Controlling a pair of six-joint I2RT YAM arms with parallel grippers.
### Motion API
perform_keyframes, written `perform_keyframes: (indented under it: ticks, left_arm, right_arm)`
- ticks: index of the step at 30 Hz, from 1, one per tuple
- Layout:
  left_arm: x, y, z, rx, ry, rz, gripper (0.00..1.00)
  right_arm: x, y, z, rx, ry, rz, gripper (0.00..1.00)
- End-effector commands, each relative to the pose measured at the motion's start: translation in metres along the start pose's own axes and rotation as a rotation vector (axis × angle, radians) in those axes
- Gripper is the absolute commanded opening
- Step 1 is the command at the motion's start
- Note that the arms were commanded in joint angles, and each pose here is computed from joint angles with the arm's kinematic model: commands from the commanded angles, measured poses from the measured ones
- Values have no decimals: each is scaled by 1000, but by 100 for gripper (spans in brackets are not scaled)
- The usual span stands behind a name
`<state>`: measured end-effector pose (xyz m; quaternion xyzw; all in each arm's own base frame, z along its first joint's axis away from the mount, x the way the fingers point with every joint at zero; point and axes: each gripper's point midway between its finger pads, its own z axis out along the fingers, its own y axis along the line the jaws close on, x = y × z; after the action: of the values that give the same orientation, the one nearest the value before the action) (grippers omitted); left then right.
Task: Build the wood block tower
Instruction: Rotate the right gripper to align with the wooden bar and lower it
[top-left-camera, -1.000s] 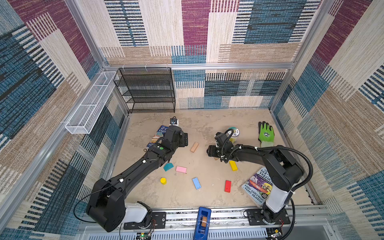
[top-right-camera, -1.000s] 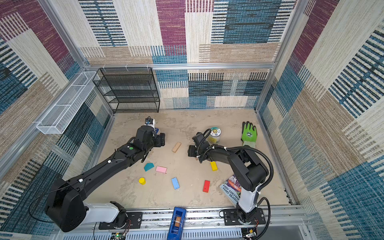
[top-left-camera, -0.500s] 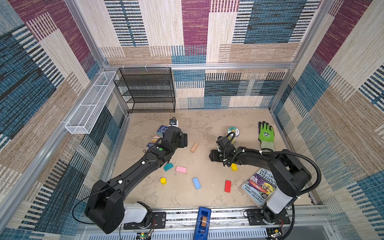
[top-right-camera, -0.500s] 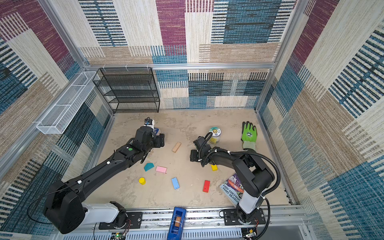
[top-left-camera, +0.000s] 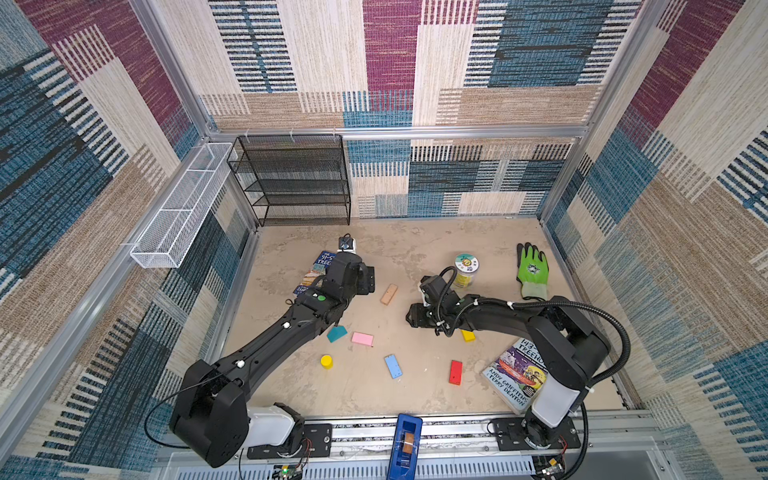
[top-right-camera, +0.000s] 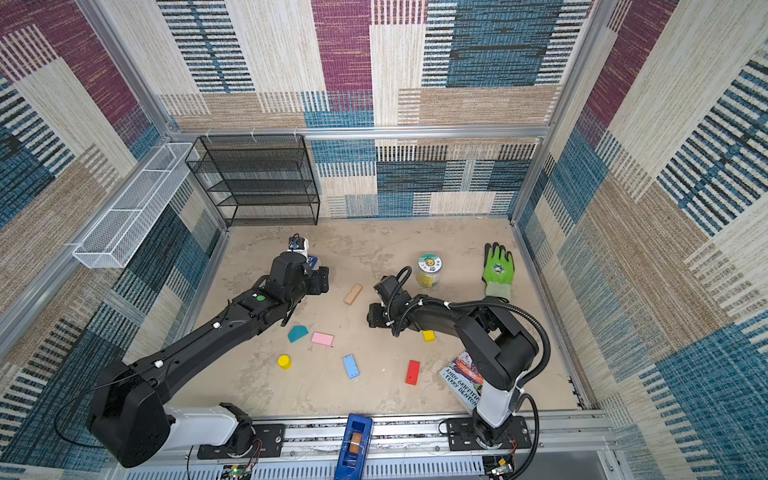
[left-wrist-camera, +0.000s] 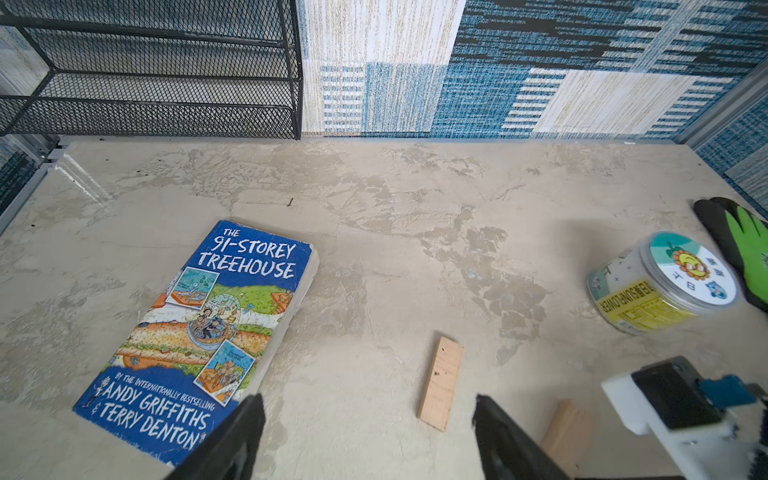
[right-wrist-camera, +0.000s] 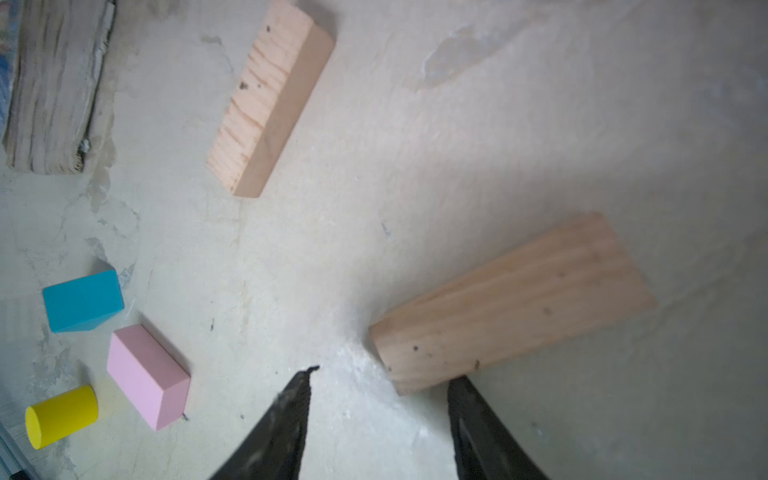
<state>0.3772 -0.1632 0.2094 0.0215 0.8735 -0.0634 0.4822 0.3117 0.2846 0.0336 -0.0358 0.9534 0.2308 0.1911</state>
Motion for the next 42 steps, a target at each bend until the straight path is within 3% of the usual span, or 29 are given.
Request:
perform_keyframes:
  ticks: [1,10,18,22,29,42]
  left_arm:
    - [-2,4,-2,-22,-3,15,84]
    - [-2,5,-2,-27,-5,20,84]
    - [0,8,1,-49,-2,34,84]
    - [1,11,2,-67,5,47,84]
    - [4,18,4,-111,19,75,84]
    - [9,23,9,-148,41,110,85]
  right_arm:
    - [6,1,7,-1,40,10,56]
    - [-16,26,1,-40,-3,-19,56]
    - [-31,20,-41,75,-112,-9,57]
    - [-33,1,-49,178,-149,14,65]
    - [-25,-27,-31,292,-144,63,81]
    - [-35,-27,-20,318,-202,115,89]
